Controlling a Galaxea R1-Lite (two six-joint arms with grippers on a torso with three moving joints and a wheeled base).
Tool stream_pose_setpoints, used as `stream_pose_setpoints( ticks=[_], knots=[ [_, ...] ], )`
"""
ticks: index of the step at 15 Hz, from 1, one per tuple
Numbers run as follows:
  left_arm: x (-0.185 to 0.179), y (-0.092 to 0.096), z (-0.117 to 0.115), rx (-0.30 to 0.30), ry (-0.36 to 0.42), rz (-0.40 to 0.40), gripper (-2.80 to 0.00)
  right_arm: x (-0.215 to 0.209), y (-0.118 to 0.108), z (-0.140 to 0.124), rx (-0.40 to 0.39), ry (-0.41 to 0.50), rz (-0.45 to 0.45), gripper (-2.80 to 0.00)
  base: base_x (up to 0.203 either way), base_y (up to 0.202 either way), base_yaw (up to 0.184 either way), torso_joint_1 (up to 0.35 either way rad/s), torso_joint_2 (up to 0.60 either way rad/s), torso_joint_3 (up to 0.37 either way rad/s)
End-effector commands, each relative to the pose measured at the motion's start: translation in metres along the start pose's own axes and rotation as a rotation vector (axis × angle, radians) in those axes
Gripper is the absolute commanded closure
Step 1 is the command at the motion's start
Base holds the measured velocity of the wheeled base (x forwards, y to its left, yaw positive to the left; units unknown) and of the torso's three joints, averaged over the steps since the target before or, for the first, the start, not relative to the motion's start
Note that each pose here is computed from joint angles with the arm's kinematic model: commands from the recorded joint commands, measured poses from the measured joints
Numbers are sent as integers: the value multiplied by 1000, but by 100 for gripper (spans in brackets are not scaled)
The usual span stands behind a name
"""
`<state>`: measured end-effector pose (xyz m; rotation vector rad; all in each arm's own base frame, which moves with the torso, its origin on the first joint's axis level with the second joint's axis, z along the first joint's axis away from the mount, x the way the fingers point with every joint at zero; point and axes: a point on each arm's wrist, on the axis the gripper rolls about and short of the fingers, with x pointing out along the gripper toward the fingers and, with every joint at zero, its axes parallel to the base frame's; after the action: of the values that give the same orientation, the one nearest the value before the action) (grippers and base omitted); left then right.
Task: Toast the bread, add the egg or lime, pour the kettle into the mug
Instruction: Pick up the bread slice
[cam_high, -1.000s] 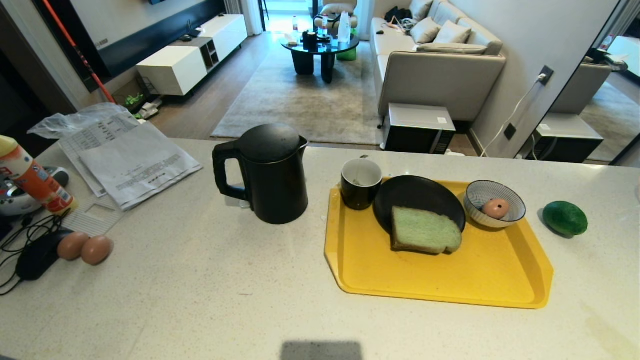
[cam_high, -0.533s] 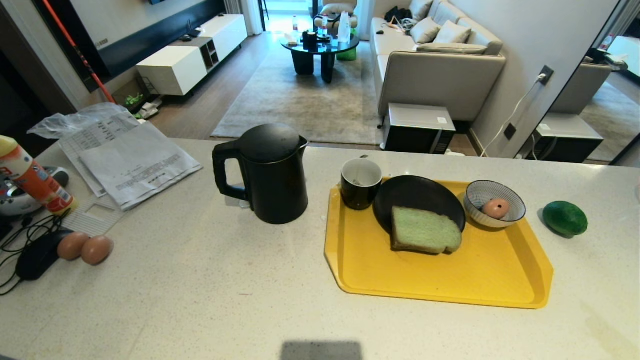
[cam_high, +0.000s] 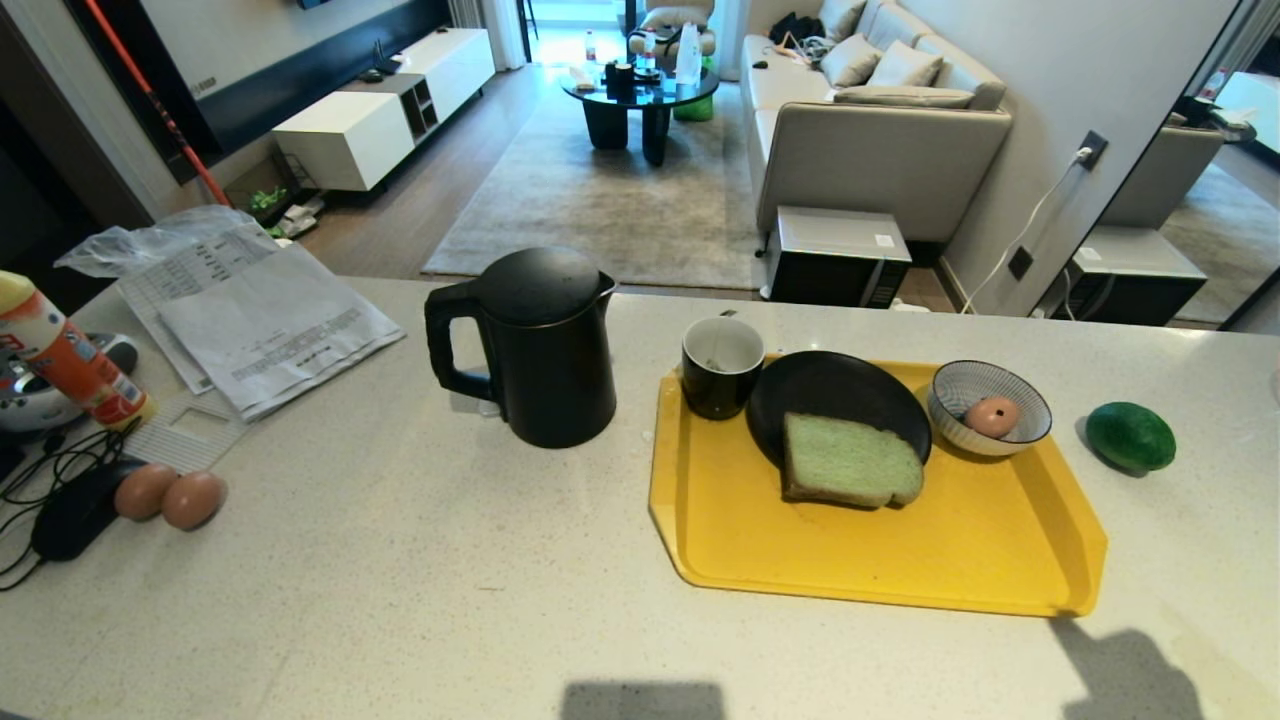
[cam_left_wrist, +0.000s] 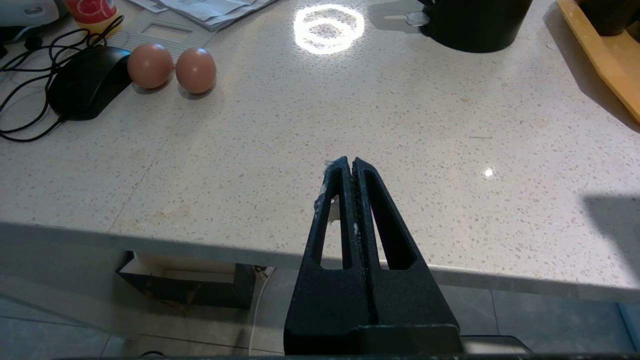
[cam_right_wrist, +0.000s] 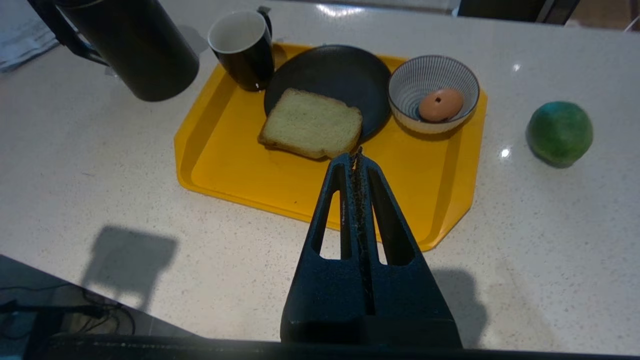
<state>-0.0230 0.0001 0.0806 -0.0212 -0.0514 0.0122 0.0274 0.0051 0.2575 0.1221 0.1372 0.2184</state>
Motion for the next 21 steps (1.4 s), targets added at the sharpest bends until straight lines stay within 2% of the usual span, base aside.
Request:
stream_pose_setpoints(
  ticks=[1, 5, 7, 10, 12, 13, 21],
  knots=[
    [1, 0, -4, 0, 13, 1, 0, 45, -9, 3, 110, 173, 13, 0, 0, 0, 0, 0, 0, 0],
    [1, 0, -4, 0, 13, 1, 0, 83, -13, 0, 406, 474, 169, 0, 0, 0, 0, 0, 0, 0],
    [1, 0, -4, 0, 13, 0, 0, 98, -16, -4, 538, 560, 172, 0, 0, 0, 0, 0, 0, 0],
    [1, 0, -4, 0, 13, 0, 0, 121, -21, -12, 650, 637, 136, 0, 0, 0, 0, 0, 0, 0],
    [1, 0, -4, 0, 13, 0, 0, 135, -25, -14, 662, 636, 133, 0, 0, 0, 0, 0, 0, 0],
    [1, 0, -4, 0, 13, 2, 0, 143, -27, -16, 664, 639, 131, -280, 0, 0, 0, 0, 0, 0],
    [1, 0, -4, 0, 13, 0, 0, 171, -37, -19, 747, 590, 102, -280, 0, 0, 0, 0, 0, 0]
  ],
)
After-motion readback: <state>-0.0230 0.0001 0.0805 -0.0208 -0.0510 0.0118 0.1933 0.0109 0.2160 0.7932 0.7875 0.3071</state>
